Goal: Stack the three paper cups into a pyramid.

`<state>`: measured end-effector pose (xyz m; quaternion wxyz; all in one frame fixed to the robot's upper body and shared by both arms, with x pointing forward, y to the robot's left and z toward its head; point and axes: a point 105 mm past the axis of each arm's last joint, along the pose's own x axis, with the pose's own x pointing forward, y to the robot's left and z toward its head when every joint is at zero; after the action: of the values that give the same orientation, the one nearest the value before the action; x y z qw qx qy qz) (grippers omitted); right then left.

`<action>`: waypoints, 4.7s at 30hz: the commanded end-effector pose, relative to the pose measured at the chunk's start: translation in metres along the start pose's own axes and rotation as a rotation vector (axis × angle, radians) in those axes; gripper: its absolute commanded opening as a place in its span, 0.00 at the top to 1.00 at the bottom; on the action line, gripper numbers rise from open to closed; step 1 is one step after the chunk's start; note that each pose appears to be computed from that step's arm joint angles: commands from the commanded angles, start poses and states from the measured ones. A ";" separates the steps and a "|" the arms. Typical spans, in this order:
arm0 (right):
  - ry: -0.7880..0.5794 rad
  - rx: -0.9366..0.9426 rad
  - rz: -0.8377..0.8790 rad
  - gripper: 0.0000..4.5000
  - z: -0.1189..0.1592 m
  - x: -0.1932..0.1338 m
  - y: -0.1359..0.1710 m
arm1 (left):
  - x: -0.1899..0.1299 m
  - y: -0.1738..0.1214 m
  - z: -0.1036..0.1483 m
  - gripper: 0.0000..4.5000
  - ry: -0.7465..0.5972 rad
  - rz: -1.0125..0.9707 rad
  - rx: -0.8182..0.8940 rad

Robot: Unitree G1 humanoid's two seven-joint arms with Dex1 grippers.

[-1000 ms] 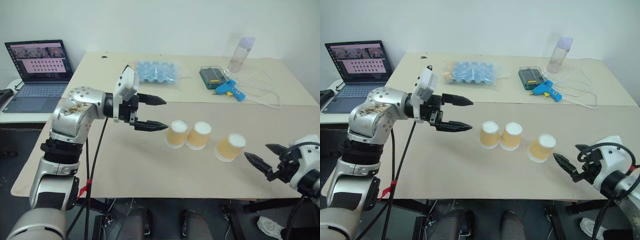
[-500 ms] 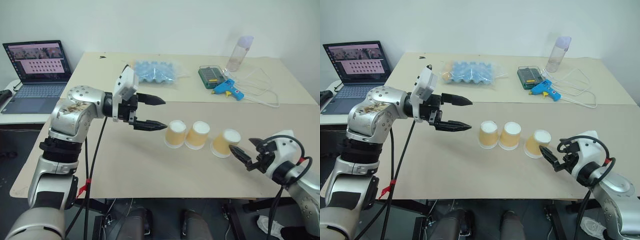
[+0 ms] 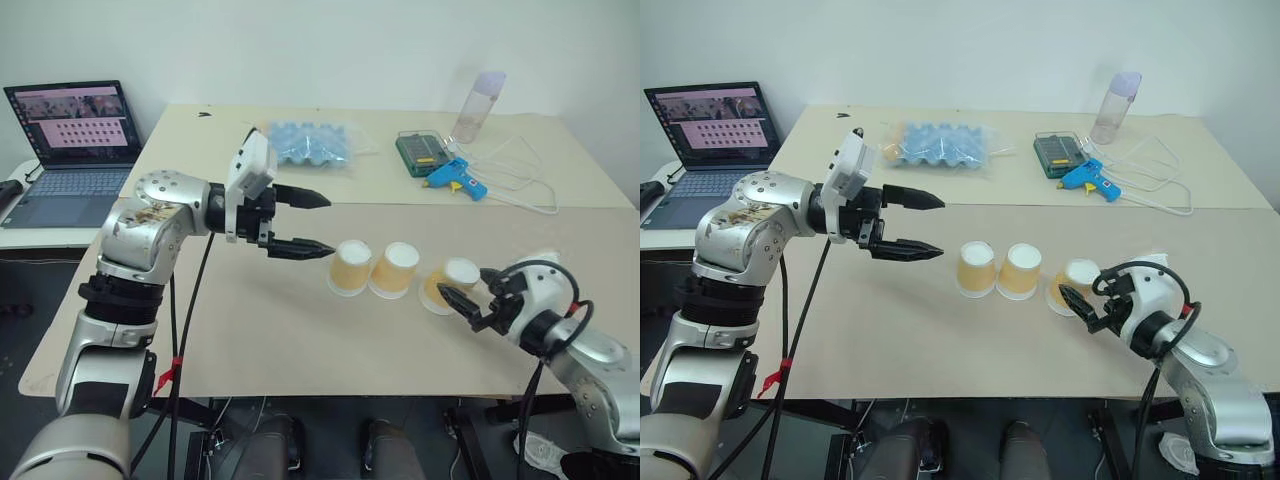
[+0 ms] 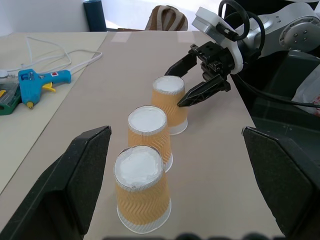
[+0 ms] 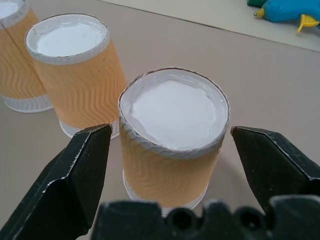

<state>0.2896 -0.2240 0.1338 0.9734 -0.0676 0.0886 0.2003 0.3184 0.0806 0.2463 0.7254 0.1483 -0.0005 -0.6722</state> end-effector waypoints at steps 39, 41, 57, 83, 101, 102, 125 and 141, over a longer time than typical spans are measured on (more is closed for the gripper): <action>-0.291 -0.282 0.424 0.38 0.186 0.021 0.041 | -0.001 -0.002 0.007 0.00 0.010 0.029 0.043; -0.265 -0.294 0.510 0.38 0.186 0.025 0.053 | 0.000 -0.002 0.007 0.00 0.008 0.028 0.044; -0.067 -0.332 0.682 0.38 0.153 0.058 0.064 | -0.001 -0.005 0.008 0.00 0.004 0.044 0.040; -0.030 -0.352 0.718 0.38 0.142 0.056 0.073 | -0.001 -0.003 0.007 0.00 0.009 0.059 0.045; -0.075 -0.359 0.695 0.00 0.156 0.054 0.068 | -0.002 -0.002 0.008 0.00 0.012 0.062 0.044; -0.086 -0.364 0.701 0.00 0.160 0.051 0.069 | -0.002 -0.002 0.007 0.00 0.013 0.062 0.044; -0.415 -0.142 -0.091 0.00 0.231 -0.029 -0.074 | -0.069 0.055 0.006 0.00 -0.236 0.795 -0.111; -0.127 0.058 -0.454 0.00 0.009 0.026 -0.086 | -0.218 0.014 -0.141 0.00 -0.179 1.884 -0.299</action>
<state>0.3483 -0.2747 0.1322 0.9972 -0.0195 0.0683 0.0245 0.3447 0.3120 0.1499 0.9845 -0.0647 -0.0534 0.1541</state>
